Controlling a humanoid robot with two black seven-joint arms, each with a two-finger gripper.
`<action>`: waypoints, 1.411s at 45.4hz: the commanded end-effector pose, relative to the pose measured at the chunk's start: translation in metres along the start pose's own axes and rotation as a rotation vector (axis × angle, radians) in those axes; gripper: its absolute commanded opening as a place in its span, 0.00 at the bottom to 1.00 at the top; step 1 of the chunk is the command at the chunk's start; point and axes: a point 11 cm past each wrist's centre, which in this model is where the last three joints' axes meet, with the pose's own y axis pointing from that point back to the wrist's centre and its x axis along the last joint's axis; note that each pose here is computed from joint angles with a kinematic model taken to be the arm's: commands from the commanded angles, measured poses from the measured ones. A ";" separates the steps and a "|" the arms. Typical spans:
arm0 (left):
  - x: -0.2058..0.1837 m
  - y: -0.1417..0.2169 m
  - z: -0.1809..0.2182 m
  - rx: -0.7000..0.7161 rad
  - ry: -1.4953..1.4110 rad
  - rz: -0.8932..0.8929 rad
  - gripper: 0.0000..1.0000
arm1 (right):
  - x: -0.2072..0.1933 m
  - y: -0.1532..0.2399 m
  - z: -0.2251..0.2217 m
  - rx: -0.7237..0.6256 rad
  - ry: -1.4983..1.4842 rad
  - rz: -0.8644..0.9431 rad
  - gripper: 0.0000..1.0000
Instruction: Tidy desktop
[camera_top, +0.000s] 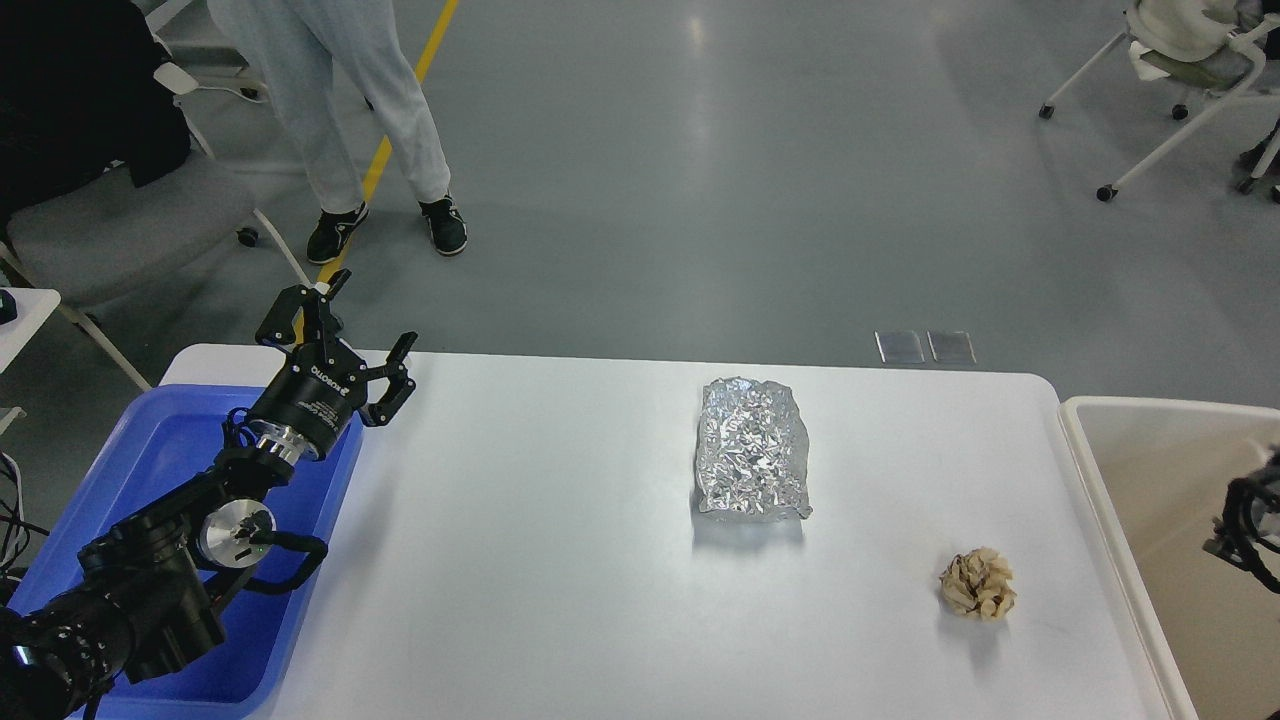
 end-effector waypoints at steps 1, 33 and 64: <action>0.000 0.000 0.000 0.000 0.001 -0.001 1.00 | -0.078 0.022 -0.053 0.078 -0.073 -0.201 1.00; 0.000 0.000 0.000 0.000 0.000 0.000 1.00 | -0.313 0.203 -0.049 0.030 -0.388 -1.290 1.00; 0.000 0.000 0.000 0.000 0.001 -0.001 1.00 | -0.313 0.201 0.105 -0.117 -0.470 -1.334 1.00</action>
